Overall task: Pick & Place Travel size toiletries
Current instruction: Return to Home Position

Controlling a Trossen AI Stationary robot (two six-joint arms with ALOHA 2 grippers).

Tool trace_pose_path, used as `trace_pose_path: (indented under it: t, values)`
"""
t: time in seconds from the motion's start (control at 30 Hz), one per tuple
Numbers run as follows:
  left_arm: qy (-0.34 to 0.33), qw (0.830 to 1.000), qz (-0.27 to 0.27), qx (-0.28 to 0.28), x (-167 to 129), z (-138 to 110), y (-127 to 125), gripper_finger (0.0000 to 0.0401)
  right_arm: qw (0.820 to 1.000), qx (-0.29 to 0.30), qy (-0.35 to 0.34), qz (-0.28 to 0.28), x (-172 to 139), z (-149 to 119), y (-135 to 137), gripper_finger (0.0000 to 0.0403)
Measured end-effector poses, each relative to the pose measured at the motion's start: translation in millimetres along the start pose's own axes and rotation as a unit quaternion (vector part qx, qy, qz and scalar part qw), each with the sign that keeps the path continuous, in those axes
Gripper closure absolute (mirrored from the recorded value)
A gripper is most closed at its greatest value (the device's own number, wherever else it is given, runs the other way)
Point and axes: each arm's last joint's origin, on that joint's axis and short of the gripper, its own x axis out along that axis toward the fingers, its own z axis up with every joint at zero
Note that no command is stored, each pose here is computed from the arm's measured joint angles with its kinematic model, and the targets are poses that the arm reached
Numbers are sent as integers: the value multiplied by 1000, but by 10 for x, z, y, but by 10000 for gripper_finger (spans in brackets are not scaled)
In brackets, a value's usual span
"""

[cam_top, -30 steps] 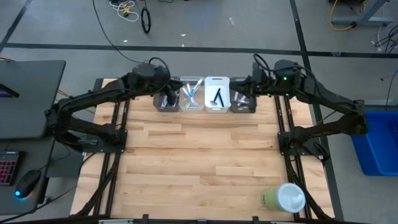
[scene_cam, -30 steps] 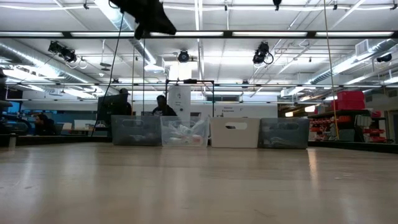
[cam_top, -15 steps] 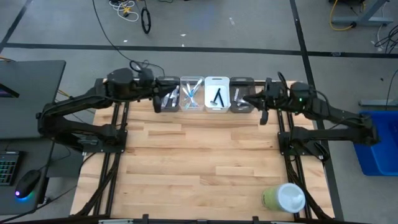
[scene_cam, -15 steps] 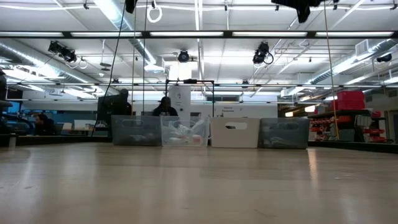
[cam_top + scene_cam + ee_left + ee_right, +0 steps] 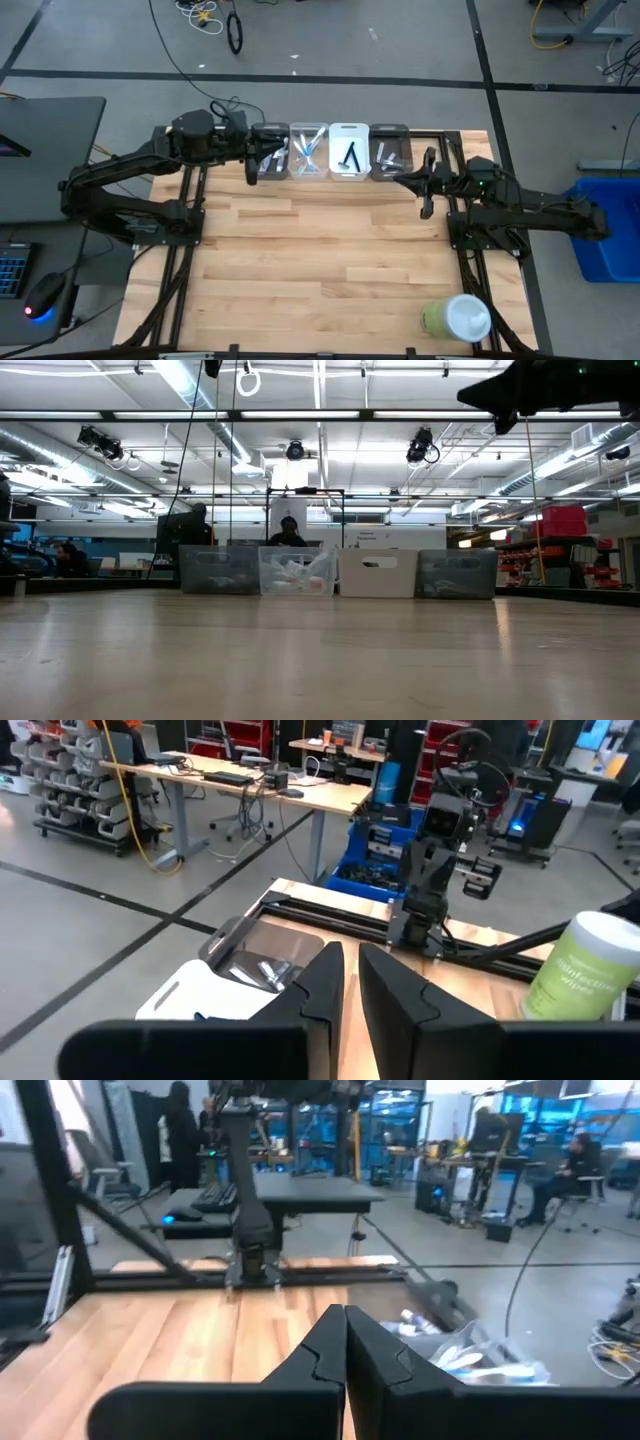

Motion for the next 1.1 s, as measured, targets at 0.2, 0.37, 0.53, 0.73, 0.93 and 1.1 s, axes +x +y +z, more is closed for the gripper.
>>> trace_pose_path:
  t: [0.2, 0.37, 0.53, 0.73, 0.93, 1.1]
  values:
    - [1, 999, 0, 36, 1, -2, 0, 356, 999, 4, -9, 53, 16, -300, 41, 400]
    - [1, 998, 0, 64, 0, -2, 0, 355, 996, 24, -22, 82, 12, -566, 75, 400]
    - [1, 996, 0, 85, 0, -2, 0, 358, 996, 28, -5, 82, -12, -826, 89, 400]
    - [1, 996, 0, 93, 0, -2, 0, 359, 995, 53, 9, 80, -69, -1074, 109, 400]
    - [1, 996, 0, 94, 0, -2, 0, 359, 998, 28, 45, 36, -125, -1138, 118, 400]
    - [1, 996, 0, 91, 0, -2, 0, 359, 997, -6, 75, 6, -192, -1191, 137, 400]
